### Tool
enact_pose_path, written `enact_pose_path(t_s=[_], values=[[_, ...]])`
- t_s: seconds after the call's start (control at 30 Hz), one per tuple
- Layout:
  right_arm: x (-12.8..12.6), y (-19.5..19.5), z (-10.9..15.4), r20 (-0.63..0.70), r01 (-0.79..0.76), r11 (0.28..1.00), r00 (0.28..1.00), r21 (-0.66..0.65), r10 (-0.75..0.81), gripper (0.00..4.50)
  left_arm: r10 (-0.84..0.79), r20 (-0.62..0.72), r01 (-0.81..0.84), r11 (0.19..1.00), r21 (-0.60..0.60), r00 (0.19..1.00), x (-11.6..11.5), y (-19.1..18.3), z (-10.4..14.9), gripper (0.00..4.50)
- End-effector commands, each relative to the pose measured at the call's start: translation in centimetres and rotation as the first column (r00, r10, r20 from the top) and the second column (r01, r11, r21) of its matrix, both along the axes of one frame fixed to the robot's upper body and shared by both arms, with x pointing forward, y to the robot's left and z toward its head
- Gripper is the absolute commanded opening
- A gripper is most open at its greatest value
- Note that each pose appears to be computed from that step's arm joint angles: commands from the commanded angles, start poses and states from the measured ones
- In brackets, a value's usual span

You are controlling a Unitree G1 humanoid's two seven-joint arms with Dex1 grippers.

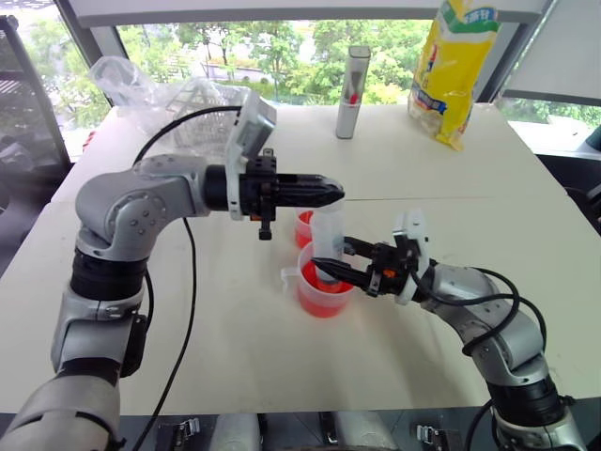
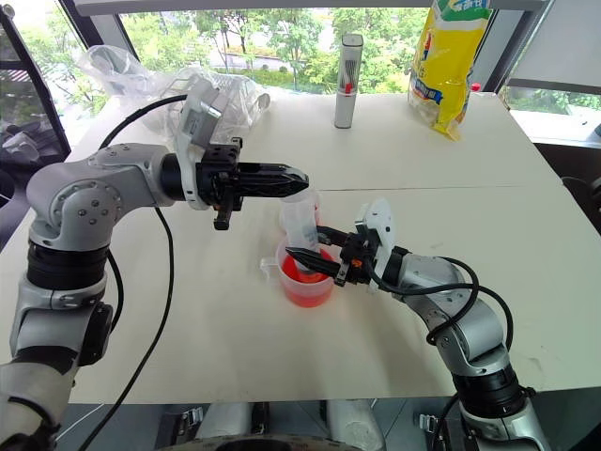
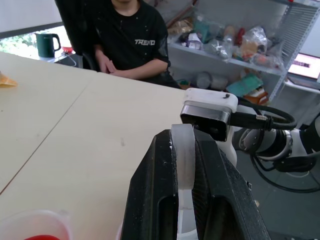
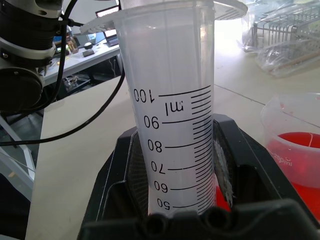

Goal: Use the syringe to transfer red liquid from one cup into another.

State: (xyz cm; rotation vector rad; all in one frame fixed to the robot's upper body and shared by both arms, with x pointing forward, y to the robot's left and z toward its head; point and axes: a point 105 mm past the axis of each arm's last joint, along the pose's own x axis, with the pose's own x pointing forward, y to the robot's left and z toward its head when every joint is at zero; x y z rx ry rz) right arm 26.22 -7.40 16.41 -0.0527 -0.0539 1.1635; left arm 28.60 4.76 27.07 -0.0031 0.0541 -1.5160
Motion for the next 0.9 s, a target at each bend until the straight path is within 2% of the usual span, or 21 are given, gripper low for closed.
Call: enact_pose_path(t_s=[0.03,0.87,0.9], values=[[-1.05,0.65,-1.05,-0.034,-0.06,0.997,0.998,-0.038,0.059,1.4,0.087,0.159,-0.069,0.991,-0.115,0.983,0.43,1.74,4.55,0.04],[-0.98,0.6,-0.93,-0.025,-0.064,0.997,0.998,-0.042,0.063,1.4,0.086,0.157,-0.069,0.992,-0.11,0.984,0.36,1.56,4.36,0.04],[-0.99,0.61,-0.85,-0.023,-0.065,0.997,0.998,-0.041,0.064,1.4,0.087,0.157,-0.07,0.992,-0.109,0.984,0.37,1.58,4.31,0.45]])
